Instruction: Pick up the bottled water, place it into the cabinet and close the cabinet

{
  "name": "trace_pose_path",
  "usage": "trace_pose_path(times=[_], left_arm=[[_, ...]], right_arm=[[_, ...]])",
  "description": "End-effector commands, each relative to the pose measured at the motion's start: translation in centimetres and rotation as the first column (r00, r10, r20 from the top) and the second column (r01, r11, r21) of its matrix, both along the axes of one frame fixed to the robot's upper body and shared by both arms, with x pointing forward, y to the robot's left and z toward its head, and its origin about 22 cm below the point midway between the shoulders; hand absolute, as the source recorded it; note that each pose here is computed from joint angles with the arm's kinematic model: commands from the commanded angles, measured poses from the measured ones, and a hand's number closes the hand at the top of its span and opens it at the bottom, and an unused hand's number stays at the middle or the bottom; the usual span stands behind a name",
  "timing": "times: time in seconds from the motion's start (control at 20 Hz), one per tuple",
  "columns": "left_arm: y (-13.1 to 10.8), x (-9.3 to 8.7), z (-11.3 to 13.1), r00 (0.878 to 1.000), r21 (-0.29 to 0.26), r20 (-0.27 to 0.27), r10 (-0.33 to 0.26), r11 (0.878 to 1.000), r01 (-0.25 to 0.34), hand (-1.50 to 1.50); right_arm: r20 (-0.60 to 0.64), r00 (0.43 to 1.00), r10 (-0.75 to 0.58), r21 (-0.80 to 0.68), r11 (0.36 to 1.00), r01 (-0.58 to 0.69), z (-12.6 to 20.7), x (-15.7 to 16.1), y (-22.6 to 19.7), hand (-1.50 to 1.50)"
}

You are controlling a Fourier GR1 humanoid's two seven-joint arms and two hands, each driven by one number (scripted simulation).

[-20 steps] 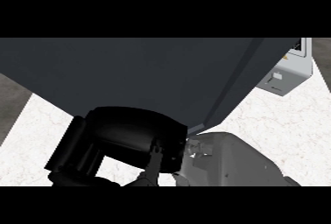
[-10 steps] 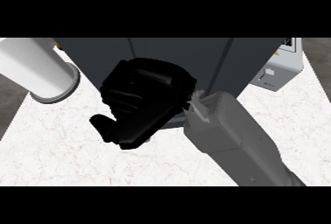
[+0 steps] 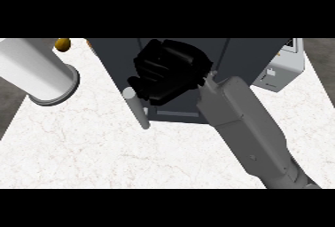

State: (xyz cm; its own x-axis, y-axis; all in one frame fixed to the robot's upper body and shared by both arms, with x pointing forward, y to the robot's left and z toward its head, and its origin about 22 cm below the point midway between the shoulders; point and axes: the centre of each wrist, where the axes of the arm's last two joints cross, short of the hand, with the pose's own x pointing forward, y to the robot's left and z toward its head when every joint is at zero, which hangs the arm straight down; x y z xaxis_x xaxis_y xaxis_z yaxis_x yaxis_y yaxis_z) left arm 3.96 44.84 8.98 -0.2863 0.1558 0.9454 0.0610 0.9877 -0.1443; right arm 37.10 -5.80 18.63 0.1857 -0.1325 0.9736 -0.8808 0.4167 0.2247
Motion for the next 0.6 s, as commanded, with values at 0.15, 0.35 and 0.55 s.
trace_pose_path(times=[0.15, 0.35, 0.55], left_arm=[[-0.3, 0.6, 0.0, 0.999, -0.002, 0.019, -0.034, 0.999, 0.034, -1.50], [0.3, 0.4, 0.2, 0.999, -0.013, 0.019, -0.026, 1.000, 0.027, -1.50], [0.6, 1.2, 0.2, 0.999, -0.019, 0.020, -0.037, 0.999, 0.038, -1.50]], right_arm=[[0.111, 0.987, -0.119, 0.027, 0.993, 0.116, 1.4, 2.5, -1.2, 1.50], [0.170, 0.969, -0.178, 0.050, 0.984, 0.172, 1.7, 2.9, -0.3, -1.50], [0.220, 0.948, -0.230, 0.082, 0.973, 0.217, 5.4, 3.6, -0.8, -1.50]])
